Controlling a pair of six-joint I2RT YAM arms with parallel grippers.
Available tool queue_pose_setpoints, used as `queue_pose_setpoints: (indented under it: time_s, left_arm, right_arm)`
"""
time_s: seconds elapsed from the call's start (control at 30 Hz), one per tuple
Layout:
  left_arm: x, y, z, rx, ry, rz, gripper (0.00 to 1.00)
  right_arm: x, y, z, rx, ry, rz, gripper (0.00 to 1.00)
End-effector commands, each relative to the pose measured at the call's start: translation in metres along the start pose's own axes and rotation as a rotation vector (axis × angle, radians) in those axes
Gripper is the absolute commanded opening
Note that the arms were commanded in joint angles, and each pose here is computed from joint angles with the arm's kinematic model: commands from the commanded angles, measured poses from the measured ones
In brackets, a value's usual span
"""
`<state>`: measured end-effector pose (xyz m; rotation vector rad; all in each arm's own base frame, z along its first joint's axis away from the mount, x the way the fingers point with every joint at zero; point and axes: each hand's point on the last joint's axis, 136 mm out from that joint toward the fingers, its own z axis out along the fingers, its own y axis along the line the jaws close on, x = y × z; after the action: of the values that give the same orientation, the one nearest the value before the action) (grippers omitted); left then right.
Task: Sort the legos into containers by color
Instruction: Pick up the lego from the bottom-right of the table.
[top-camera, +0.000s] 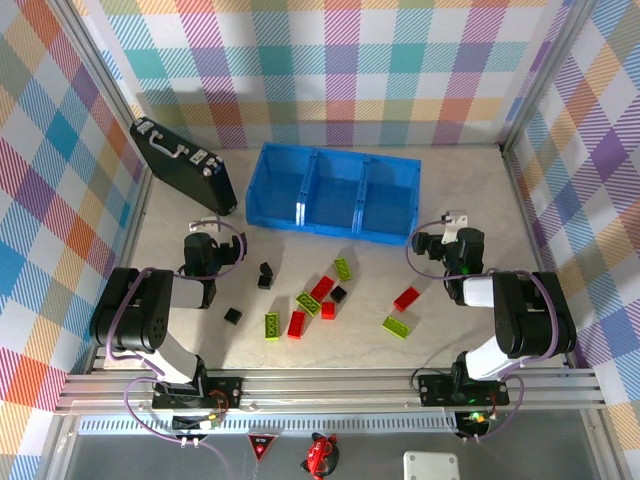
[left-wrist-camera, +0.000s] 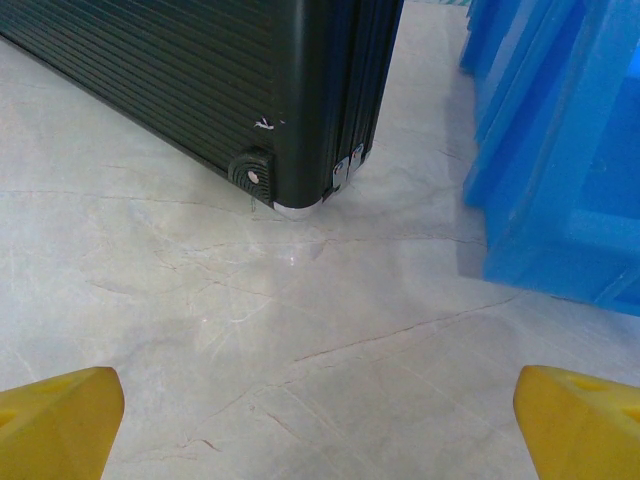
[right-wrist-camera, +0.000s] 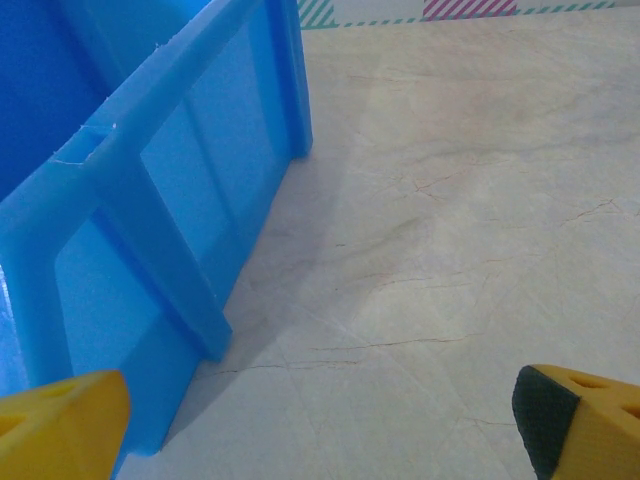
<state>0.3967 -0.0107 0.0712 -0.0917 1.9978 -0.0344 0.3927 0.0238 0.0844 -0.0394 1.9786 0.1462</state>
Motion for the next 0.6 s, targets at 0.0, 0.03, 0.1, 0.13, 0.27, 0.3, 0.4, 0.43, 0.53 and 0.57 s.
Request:
queue_pose_setpoints:
  time_s: [0.0, 0.03, 0.1, 0.13, 0.27, 0.3, 0.4, 0.43, 0.53, 0.57]
  left_arm:
    - [-0.0107, -0.0021, -0.0001, 0.002, -0.028, 0.011, 1.00]
    - [-0.0110, -0.0022, -0.0002, 0.002, -0.029, 0.011, 1.00]
    - [-0.0114, -0.0022, -0.0002, 0.003, -0.030, 0.011, 1.00]
    - [-0.0113, -0.0021, -0.0001, 0.002, -0.030, 0.011, 1.00]
    - [-0.0110, -0.0021, -0.0001, 0.002, -0.029, 0.011, 1.00]
    - [-0.0109, -0.0020, -0.0001, 0.002, -0.029, 0.012, 1.00]
    - [-0.0110, -0.0021, -0.0001, 0.002, -0.029, 0.011, 1.00]
    - [-0.0109, -0.0021, -0.0004, 0.002, -0.029, 0.012, 1.00]
    - [-0.0106, -0.0022, -0.0009, 0.004, -0.031, 0.012, 1.00]
    - [-0.0106, -0.0026, -0.0008, 0.005, -0.030, 0.012, 1.00]
  right_arm:
    - [-0.0086, 0.0024, 0.0025, -0.022, -0.020, -0.011, 0.99]
    - [-0.0082, 0.0020, 0.0025, -0.021, -0.020, -0.011, 0.99]
    - [-0.0083, 0.0023, 0.0021, -0.021, -0.020, -0.011, 0.99]
    - [-0.0082, 0.0023, 0.0021, -0.021, -0.020, -0.012, 0.99]
    - [-0.0082, 0.0024, 0.0021, -0.021, -0.020, -0.011, 0.99]
    - [-0.0082, 0.0025, 0.0021, -0.022, -0.020, -0.011, 0.99]
    - [-0.0083, 0.0021, 0.0024, -0.021, -0.020, -0.011, 0.99]
    - [-0.0085, 0.0023, 0.0024, -0.021, -0.020, -0.011, 0.99]
    - [-0.0082, 0.0022, 0.0021, -0.020, -0.020, -0.011, 0.99]
    - [-0.0082, 0.0021, 0.0020, -0.019, -0.021, -0.012, 0.99]
